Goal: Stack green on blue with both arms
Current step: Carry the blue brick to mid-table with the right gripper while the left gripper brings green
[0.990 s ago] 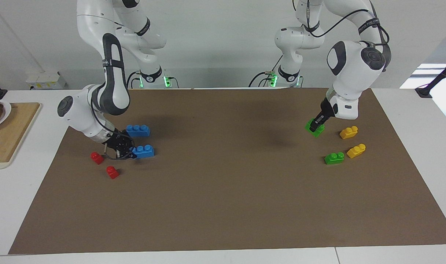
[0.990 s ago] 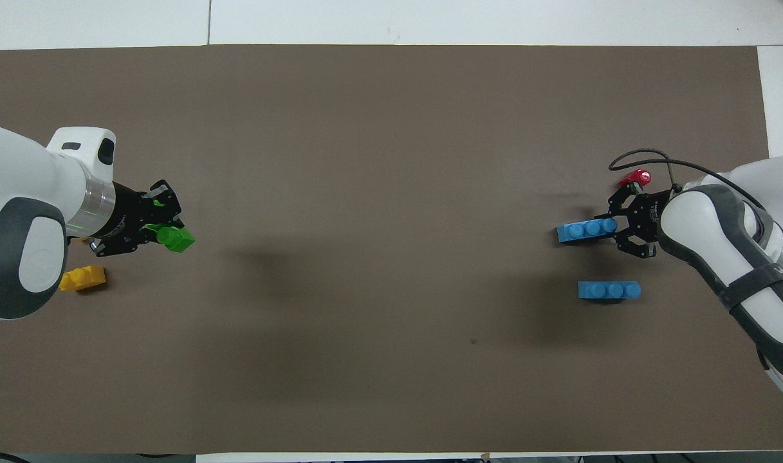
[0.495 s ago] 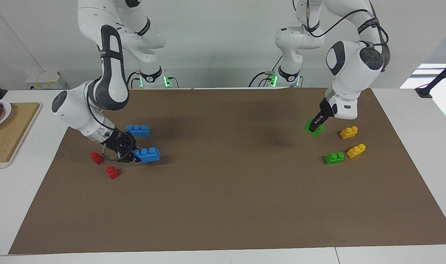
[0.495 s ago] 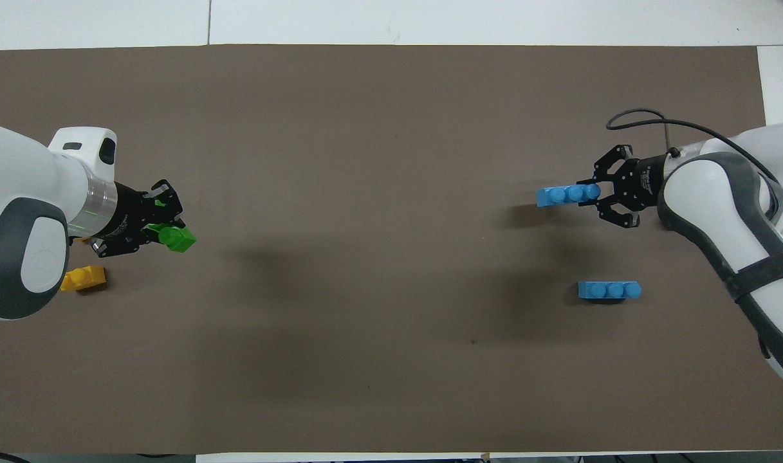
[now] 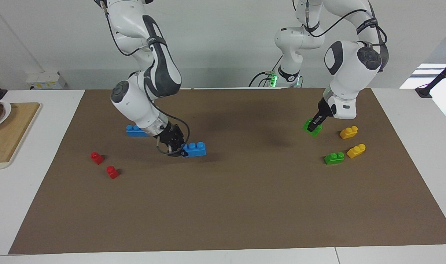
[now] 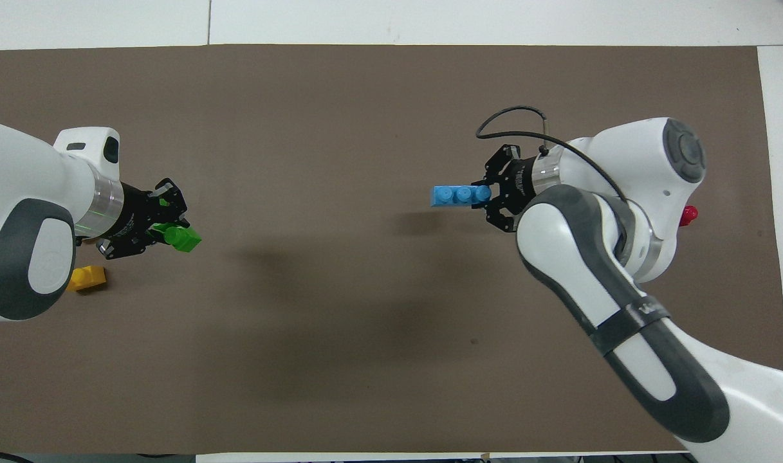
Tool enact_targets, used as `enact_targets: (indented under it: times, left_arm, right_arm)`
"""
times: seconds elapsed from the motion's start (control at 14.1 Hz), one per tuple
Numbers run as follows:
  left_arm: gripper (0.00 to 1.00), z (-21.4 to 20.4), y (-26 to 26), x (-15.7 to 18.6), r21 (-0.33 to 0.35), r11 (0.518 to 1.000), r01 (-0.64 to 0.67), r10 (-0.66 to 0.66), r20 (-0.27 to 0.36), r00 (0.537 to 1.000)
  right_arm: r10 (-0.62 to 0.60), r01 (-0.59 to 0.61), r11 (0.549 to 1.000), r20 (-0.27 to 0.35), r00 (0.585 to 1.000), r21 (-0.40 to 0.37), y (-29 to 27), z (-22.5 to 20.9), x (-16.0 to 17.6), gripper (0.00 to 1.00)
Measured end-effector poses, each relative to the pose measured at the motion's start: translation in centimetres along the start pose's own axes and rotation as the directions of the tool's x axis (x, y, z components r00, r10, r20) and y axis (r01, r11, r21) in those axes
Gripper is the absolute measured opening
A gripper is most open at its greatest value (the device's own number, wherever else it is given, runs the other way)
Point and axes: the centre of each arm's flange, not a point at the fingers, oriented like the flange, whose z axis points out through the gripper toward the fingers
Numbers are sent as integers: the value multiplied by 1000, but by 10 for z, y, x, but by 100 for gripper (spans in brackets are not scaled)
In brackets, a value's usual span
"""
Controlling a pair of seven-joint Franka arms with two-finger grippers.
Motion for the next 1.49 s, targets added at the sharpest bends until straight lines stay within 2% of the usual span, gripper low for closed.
enact_targets:
  times: [0.14,0.28,0.57,0.78,0.99,1.2,1.49]
  left_arm:
    - [34,1,4,-5,1,999,41,-41,0,999]
    - [34,1,7,-8,1,997,73,-73,0,997]
    - [34,1,13,-14,-10,981,196,-196,-6,981]
    - [34,1,29,-29,-41,943,330,-331,-15,944]
    - [34,2,42,-41,-70,880,470,-472,-12,881]
    - [34,4,59,-55,-114,772,625,-629,8,778]
    - [34,17,90,-101,-109,673,732,-734,33,679]
  right_arm:
    - [12,-12,999,-6,1000,39,18,23,-33,34]
    - [48,-47,998,-14,999,40,34,47,-50,34]
    - [85,-83,996,-41,996,38,44,89,-53,34]
    - [70,-68,997,-59,996,35,58,121,-64,34]
    - [55,-53,998,-60,997,26,63,127,-71,34]
    - [29,-28,999,-60,998,18,68,129,-77,34]
    - [-7,8,1000,-60,998,14,68,130,-78,34]
